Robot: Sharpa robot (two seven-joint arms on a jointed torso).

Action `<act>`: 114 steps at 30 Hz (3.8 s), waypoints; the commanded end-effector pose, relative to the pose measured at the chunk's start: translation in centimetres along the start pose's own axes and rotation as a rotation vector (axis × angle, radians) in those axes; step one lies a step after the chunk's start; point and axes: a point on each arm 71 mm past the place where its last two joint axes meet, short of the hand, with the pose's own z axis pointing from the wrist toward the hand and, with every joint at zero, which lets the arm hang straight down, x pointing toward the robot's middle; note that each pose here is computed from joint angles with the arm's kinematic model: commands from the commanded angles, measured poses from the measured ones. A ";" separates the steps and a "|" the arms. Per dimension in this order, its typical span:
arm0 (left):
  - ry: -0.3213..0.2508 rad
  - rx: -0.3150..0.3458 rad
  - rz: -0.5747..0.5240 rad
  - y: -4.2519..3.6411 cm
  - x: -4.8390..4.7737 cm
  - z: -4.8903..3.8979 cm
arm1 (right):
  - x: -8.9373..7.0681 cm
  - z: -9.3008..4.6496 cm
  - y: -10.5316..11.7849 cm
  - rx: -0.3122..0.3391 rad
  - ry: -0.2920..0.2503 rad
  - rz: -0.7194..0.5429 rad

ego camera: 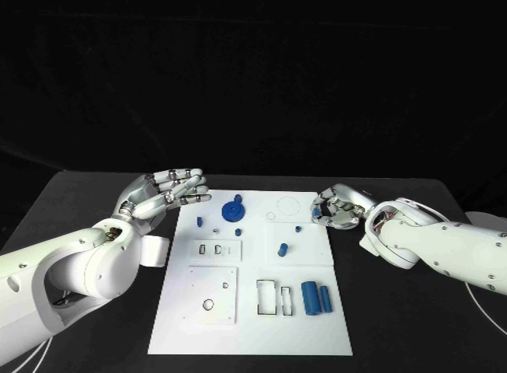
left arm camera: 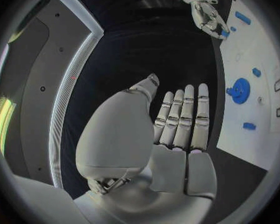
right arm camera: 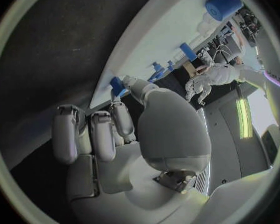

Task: Assemble the parts on the task board

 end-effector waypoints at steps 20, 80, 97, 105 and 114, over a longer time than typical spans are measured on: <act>0.015 0.007 -0.009 -0.11 0.14 0.02 | 0.0 0.0 1.5 -0.074 -0.055 -0.010; 0.006 0.006 -0.006 0.18 -0.12 0.58 | 12.2 2.6 18.8 -0.352 0.137 -0.118; 0.006 0.004 -0.006 0.20 -0.15 0.57 | 12.4 2.6 18.4 -0.331 0.149 -0.157; 0.006 0.003 -0.005 0.20 -0.17 0.56 | 12.3 2.6 18.3 -0.322 0.147 -0.162; 0.004 0.003 -0.005 0.19 -0.23 0.54 | 12.3 2.7 18.3 -0.319 0.138 -0.161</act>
